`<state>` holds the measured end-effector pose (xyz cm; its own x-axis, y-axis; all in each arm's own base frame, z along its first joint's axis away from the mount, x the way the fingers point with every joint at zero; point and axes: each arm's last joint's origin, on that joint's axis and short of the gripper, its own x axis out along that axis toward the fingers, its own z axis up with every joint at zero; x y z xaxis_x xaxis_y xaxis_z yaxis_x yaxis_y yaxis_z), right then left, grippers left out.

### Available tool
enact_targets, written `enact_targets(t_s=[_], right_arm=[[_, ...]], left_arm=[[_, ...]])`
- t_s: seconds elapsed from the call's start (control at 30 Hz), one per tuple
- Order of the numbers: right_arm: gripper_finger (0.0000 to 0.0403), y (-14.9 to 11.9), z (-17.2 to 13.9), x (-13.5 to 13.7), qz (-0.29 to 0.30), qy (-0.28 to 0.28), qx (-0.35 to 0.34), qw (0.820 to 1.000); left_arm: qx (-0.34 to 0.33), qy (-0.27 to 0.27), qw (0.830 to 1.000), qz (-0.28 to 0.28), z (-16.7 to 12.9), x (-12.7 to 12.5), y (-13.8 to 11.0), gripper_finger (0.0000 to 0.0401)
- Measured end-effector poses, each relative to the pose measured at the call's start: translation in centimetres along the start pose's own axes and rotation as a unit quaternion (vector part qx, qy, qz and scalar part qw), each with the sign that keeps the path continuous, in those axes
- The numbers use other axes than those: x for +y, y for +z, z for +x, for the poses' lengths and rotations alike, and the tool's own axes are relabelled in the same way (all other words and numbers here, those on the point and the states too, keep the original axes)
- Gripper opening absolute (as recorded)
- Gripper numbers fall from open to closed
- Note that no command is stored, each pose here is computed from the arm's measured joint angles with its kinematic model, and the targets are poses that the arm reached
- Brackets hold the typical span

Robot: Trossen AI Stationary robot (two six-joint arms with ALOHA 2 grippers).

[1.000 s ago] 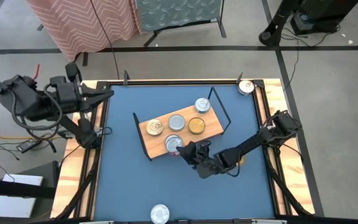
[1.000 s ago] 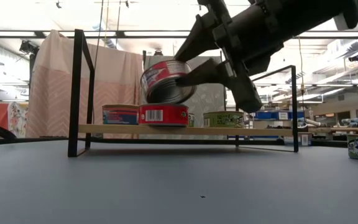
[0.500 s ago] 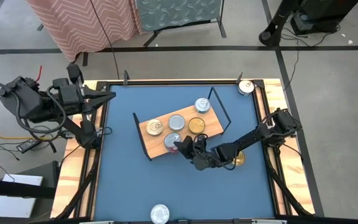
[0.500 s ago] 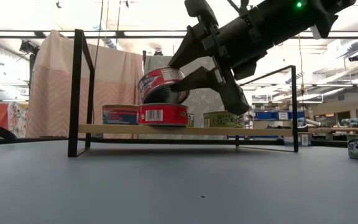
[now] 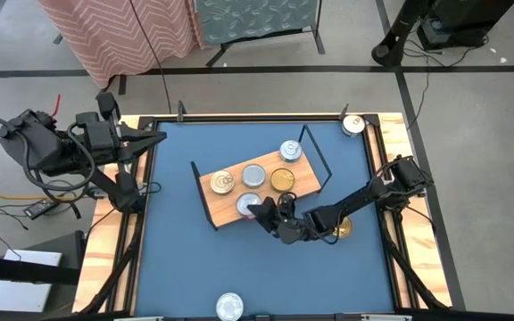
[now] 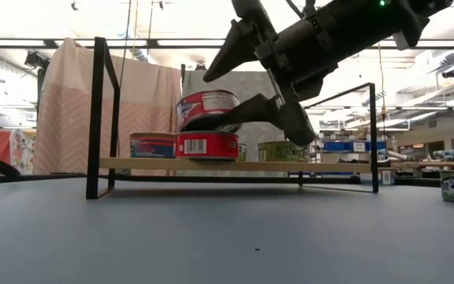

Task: Stack canned seafood by type on shelf
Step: Stack the red tuna can on top of the red tuna can on the shelf

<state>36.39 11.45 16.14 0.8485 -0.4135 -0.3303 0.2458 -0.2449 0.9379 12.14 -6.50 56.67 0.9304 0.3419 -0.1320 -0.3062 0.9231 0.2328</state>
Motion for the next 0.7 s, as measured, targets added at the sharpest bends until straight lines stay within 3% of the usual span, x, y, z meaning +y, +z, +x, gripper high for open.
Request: enact_targets(t_s=[0.7], right_arm=[[0.0302, -0.62, 0.03, 0.9, 0.015, 0.008, 0.086, 0.996]], left_arm=[[0.0, 0.0, 1.0, -0.001, 0.0, 0.0, 0.0, 0.0006]])
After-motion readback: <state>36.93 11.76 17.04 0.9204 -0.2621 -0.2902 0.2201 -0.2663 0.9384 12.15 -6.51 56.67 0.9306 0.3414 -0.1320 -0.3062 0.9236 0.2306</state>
